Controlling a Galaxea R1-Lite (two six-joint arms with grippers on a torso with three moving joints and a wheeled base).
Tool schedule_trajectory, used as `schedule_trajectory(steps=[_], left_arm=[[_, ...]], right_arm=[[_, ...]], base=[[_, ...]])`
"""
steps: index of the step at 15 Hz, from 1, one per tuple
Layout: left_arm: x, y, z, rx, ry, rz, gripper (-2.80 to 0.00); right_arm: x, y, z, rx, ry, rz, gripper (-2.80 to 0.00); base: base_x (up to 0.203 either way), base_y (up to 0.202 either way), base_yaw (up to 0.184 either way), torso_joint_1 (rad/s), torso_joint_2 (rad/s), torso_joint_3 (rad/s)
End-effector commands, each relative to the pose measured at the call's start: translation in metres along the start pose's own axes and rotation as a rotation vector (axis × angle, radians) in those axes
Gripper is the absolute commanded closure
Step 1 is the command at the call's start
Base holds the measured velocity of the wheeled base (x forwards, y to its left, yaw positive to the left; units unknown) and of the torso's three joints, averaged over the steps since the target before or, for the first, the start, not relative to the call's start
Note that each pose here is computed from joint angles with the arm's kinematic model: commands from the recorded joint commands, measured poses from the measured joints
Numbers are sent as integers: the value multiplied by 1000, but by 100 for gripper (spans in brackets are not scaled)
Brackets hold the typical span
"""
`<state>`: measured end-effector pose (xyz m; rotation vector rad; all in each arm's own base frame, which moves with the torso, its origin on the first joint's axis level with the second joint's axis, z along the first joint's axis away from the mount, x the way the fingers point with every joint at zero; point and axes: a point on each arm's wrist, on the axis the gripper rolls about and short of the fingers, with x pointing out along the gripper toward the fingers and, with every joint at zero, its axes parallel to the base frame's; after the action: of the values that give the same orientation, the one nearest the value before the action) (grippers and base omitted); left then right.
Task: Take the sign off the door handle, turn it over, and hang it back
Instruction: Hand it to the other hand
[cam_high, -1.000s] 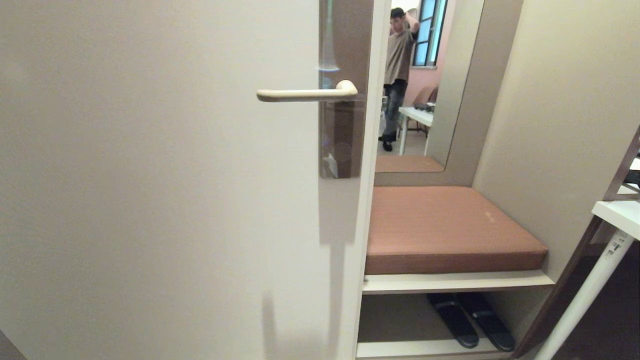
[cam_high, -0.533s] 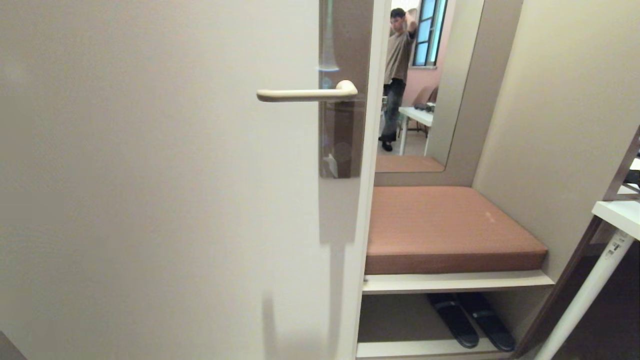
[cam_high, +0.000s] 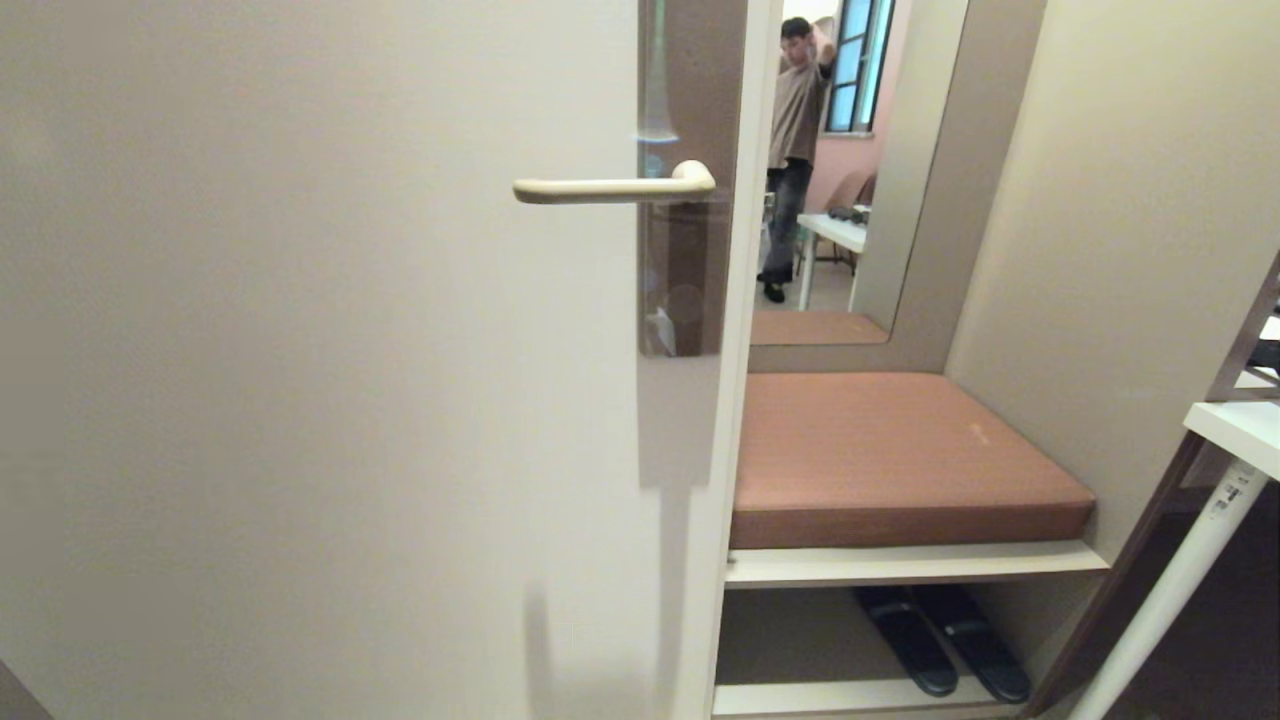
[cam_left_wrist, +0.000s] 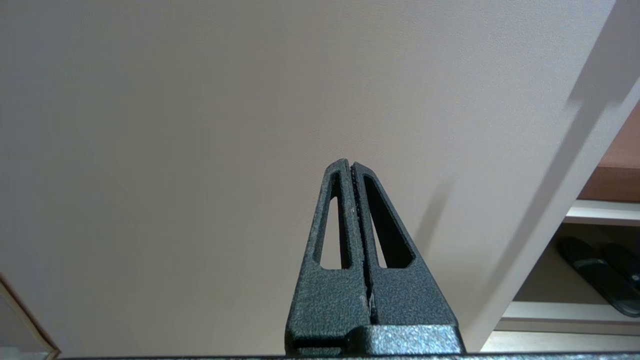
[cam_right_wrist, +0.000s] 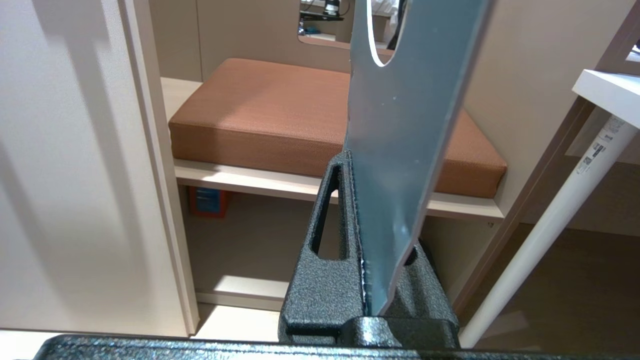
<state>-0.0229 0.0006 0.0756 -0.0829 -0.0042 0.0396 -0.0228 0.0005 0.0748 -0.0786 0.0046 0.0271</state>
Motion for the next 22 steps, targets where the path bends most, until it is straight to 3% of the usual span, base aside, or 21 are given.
schedule_trajectory(steps=[1, 22], left_arm=[[0, 0, 0, 0, 1, 1, 0], [0, 0, 0, 2, 1, 3, 0]], right_arm=[[0, 0, 0, -1, 0, 1, 0], [0, 0, 0, -1, 0, 1, 0]], base=[[0, 0, 0, 0, 0, 0], [0, 0, 0, 0, 0, 0]])
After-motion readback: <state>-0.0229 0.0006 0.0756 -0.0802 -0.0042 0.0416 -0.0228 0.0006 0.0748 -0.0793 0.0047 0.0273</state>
